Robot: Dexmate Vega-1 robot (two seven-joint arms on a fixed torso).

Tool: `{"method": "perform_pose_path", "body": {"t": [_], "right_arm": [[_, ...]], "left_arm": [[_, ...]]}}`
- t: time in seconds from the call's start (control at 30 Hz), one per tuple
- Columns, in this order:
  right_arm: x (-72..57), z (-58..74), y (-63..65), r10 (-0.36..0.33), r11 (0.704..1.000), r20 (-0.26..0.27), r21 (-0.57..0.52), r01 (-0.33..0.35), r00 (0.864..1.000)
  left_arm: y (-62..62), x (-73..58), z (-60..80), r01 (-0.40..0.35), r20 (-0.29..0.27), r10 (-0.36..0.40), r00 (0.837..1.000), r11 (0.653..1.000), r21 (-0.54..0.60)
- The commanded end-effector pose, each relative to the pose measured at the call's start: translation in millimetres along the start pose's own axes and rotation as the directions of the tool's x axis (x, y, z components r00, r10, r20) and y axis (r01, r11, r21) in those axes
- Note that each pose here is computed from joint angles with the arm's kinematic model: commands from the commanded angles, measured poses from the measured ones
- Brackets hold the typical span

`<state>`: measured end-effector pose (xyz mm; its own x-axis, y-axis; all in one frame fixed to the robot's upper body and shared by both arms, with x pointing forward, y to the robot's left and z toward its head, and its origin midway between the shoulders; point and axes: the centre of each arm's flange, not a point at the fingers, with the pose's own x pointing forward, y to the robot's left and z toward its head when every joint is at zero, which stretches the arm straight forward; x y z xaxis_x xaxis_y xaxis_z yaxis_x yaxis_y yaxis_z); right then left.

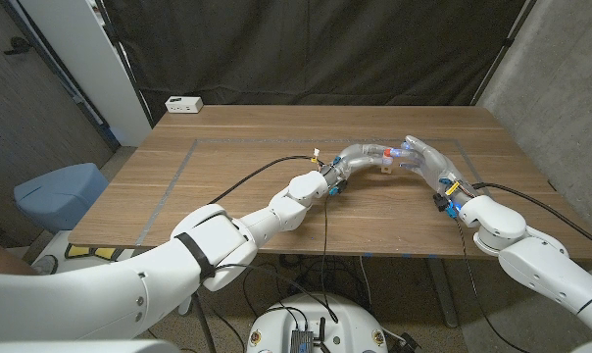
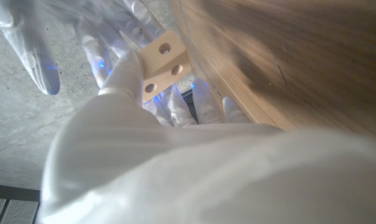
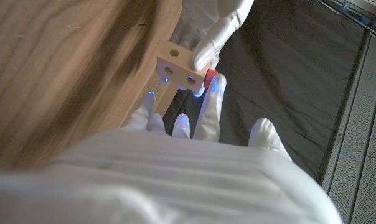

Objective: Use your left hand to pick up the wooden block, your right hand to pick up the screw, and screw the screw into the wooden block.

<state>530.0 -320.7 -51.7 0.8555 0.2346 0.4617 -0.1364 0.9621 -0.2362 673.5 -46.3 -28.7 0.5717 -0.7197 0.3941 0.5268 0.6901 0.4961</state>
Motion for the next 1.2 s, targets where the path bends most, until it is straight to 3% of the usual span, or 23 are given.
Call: {"method": "perform_pose_path", "body": {"t": [0.03,0.6,1.2], "right_arm": [[0.1,-1.0,-1.3,0.017,1.000,0.007,0.009,-0.017,1.000],[-4.5,1.2,-6.1,-0.066,0.998,0.022,0.009,0.066,0.998],[2.9,0.5,-4.4,-0.066,0.998,0.028,0.006,0.066,0.997]], "left_arm": [[0.3,0.9,-1.2,-0.001,-0.009,0.001,1.000,1.000,-0.002],[2.6,3.1,0.8,0.001,-0.013,-0.001,1.000,1.000,0.003],[5.2,4.1,1.7,0.001,-0.017,-0.001,1.000,1.000,0.006]]}}
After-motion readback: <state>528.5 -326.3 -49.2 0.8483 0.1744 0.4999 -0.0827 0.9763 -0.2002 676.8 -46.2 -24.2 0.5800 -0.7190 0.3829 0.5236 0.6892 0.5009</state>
